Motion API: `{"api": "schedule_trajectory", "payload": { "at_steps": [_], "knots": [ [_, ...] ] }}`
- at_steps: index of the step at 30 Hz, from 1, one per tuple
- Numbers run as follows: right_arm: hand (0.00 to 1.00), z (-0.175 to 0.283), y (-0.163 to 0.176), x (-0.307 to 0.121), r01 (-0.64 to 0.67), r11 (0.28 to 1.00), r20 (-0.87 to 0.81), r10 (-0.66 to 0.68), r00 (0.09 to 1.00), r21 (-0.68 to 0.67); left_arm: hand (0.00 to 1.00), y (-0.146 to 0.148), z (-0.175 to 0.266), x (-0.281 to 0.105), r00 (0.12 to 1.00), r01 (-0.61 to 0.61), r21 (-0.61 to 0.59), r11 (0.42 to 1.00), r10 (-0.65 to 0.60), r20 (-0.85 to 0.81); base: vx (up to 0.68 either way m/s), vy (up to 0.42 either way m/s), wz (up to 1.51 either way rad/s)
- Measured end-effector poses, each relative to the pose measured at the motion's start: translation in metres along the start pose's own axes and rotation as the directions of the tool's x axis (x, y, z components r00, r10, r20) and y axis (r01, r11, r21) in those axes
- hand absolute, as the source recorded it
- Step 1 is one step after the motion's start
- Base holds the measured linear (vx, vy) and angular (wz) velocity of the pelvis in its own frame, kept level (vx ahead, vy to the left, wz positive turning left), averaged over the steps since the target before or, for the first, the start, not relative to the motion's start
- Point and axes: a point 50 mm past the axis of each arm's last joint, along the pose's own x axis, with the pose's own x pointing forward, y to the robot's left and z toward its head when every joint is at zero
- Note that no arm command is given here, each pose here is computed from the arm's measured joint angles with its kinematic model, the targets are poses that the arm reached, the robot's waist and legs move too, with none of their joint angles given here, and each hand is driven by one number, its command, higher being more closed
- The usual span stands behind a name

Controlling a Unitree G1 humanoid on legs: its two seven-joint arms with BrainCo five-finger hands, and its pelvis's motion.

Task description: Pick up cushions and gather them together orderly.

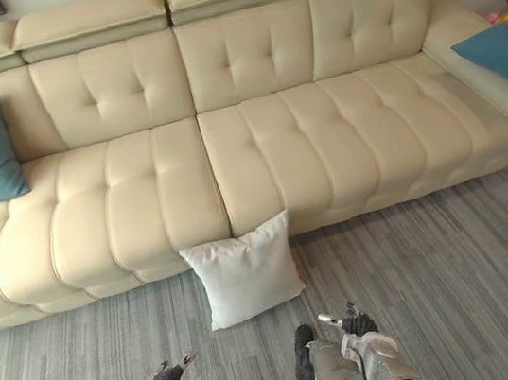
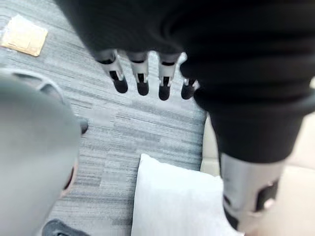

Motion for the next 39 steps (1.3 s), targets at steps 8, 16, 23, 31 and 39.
{"api": "schedule_trajectory", "payload": {
  "at_steps": [8, 16, 23, 31, 39],
  "knots": [
    [0.0, -0.008, -0.012, -0.006, 0.02, 0.999, -0.01, -0.02, 1.0, -0.029, 0.0, -0.002, 0.011, 0.0, 0.999, 0.006, -0.02, 1.0, -0.005, 0.045, 0.19, -0.168, 0.28],
    [0.0, -0.007, -0.004, -0.005, -0.002, 0.999, -0.023, 0.001, 1.0, -0.046, 0.0, -0.008, 0.018, 0.0, 0.997, 0.02, -0.027, 0.999, -0.018, 0.074, 0.18, 0.058, 0.17],
    [0.0, -0.017, 0.022, -0.009, -0.06, 0.998, -0.046, 0.06, 0.997, -0.003, 0.0, 0.003, 0.026, 0.001, 0.995, -0.002, 0.006, 1.0, 0.002, 0.1, 0.08, 0.194, 0.18],
    [0.0, -0.012, 0.02, -0.009, -0.058, 0.998, -0.025, 0.057, 0.998, -0.01, 0.0, -0.001, 0.02, 0.001, 0.997, 0.004, 0.014, 1.0, -0.005, 0.076, -0.07, 0.025, -0.18],
    [0.0, -0.008, 0.023, -0.007, -0.071, 0.994, -0.013, 0.07, 0.997, -0.082, 0.0, -0.005, 0.024, 0.001, 0.996, 0.014, 0.06, 0.998, -0.019, 0.09, -0.07, -0.019, -0.18]
  ]
}}
